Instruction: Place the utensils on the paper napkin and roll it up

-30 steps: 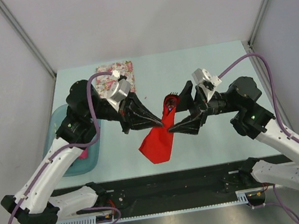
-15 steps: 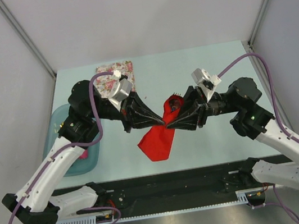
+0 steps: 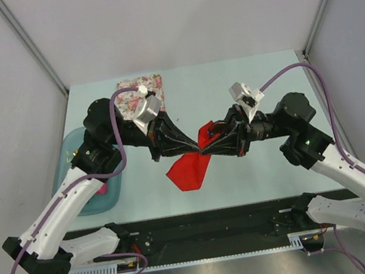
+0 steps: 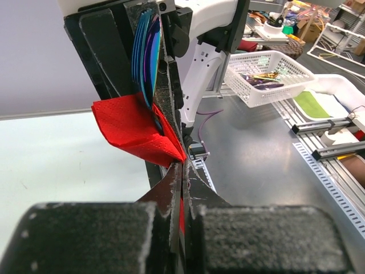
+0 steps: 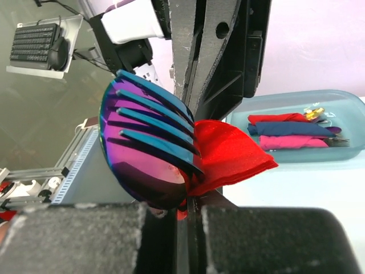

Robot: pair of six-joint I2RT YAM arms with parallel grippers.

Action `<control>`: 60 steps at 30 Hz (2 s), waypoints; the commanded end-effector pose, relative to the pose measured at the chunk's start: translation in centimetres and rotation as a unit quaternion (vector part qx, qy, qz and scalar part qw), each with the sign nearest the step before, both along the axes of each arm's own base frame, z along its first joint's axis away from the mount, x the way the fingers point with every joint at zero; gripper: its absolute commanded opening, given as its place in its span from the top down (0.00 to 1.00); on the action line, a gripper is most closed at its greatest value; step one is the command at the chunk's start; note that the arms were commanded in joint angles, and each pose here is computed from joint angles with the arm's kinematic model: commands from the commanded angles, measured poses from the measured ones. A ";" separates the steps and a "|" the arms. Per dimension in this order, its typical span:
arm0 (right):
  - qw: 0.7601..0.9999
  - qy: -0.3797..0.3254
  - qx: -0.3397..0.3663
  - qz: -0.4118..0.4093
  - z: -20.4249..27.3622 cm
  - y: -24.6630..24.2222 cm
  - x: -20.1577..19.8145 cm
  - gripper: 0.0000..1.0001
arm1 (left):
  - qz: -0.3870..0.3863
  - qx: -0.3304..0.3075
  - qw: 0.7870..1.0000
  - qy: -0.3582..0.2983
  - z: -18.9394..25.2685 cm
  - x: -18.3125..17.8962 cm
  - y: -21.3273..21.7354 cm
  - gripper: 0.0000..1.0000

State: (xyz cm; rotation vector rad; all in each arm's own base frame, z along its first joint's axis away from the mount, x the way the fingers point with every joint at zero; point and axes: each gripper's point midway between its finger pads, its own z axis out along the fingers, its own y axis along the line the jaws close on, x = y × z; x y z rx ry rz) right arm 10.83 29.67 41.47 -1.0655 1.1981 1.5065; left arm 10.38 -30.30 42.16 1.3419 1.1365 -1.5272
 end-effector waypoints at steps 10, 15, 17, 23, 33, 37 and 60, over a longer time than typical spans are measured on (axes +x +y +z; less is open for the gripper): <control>0.988 0.090 -0.009 -0.122 0.4 -0.7 5.7 1.00 | 0.245 -0.022 0.968 0.048 1.5 9.0 3.4 0.39; 0.972 0.145 -0.011 -0.186 -0.5 -1.5 9.1 1.00 | 0.385 -0.017 0.922 -0.037 2.0 12.0 7.3 0.32; 0.963 0.168 -0.010 -0.209 -0.8 -1.8 10.2 1.00 | 0.395 0.001 0.918 -0.047 1.0 11.6 7.7 0.32; 0.938 0.239 -0.016 -0.249 -2.5 -1.4 12.9 1.00 | 0.385 0.055 0.915 -0.105 -2.4 10.3 6.4 0.32; 0.937 0.262 0.002 -0.232 -1.6 -0.7 13.1 1.00 | 0.371 0.125 0.918 -0.066 -5.9 11.8 2.6 0.32; 0.941 0.255 0.005 -0.225 -1.2 -0.6 12.8 1.00 | 0.368 0.146 0.918 -0.031 -7.2 12.3 1.8 0.33; 0.949 0.213 0.013 -0.231 -0.2 -1.8 12.1 1.00 | 0.263 0.105 0.949 0.137 -8.5 9.3 2.5 0.33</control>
